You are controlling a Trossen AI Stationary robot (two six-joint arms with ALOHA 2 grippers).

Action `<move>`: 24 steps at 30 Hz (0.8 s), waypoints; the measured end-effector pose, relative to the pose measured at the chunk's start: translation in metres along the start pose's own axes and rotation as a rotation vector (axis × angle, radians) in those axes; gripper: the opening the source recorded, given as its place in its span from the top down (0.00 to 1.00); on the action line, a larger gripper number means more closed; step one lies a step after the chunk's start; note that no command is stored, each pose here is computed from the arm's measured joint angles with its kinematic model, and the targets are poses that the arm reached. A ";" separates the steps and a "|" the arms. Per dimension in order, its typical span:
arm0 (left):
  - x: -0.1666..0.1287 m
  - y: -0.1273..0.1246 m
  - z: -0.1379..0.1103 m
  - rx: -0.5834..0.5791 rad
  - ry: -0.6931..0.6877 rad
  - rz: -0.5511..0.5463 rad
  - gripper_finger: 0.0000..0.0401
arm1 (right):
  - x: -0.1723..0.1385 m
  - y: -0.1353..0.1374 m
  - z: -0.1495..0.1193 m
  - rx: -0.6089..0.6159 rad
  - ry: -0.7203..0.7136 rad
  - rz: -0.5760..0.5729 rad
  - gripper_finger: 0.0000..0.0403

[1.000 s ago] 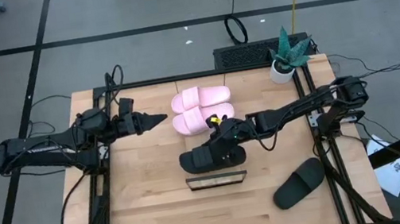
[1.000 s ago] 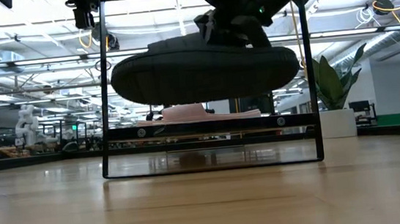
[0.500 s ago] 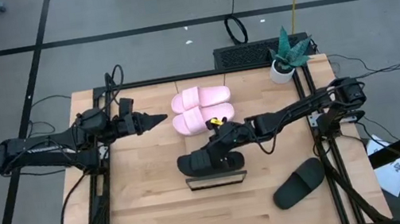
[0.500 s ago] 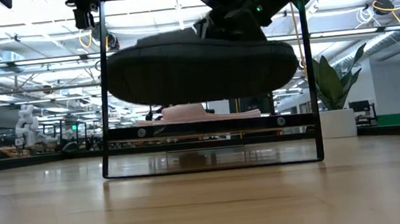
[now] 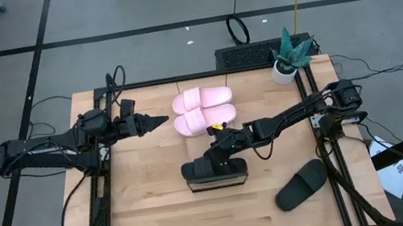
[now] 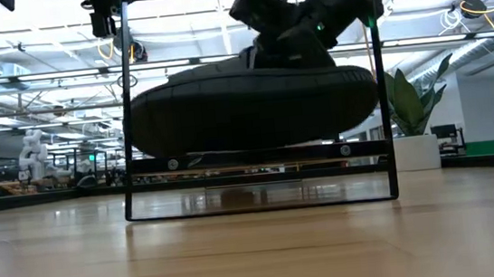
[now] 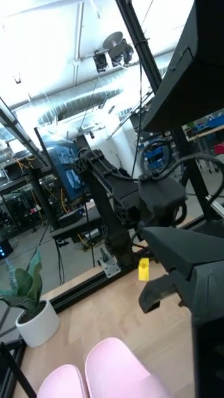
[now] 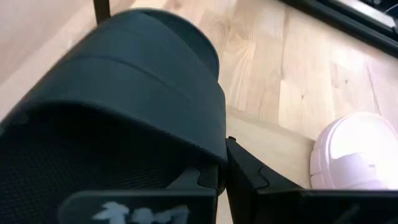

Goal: Pick and place slides into the shelf
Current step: Put the left black slide on the shelf

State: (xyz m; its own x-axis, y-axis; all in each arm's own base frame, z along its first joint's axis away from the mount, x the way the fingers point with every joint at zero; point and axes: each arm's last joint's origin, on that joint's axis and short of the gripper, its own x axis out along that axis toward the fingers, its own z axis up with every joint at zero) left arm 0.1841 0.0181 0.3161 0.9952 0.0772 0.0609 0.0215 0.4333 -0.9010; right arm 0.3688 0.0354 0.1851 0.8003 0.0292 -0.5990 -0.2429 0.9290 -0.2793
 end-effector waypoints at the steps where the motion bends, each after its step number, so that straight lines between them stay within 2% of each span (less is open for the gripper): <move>1: 0.000 0.000 0.000 0.000 0.000 0.001 0.36 | 0.000 0.000 0.001 0.001 -0.007 -0.002 1.00; 10: 0.000 0.001 0.000 -0.001 0.004 0.006 0.36 | 0.000 0.005 0.003 0.037 -0.020 0.005 1.00; 24: 0.000 0.002 -0.001 0.024 0.010 0.015 0.36 | 0.000 0.007 0.002 -0.006 0.010 -0.017 0.99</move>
State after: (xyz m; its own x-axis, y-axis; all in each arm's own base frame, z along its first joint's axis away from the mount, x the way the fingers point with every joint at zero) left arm 0.1842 0.0180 0.3144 0.9963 0.0750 0.0430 0.0044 0.4532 -0.8914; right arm 0.3679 0.0425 0.1844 0.7987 0.0096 -0.6016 -0.2327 0.9270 -0.2942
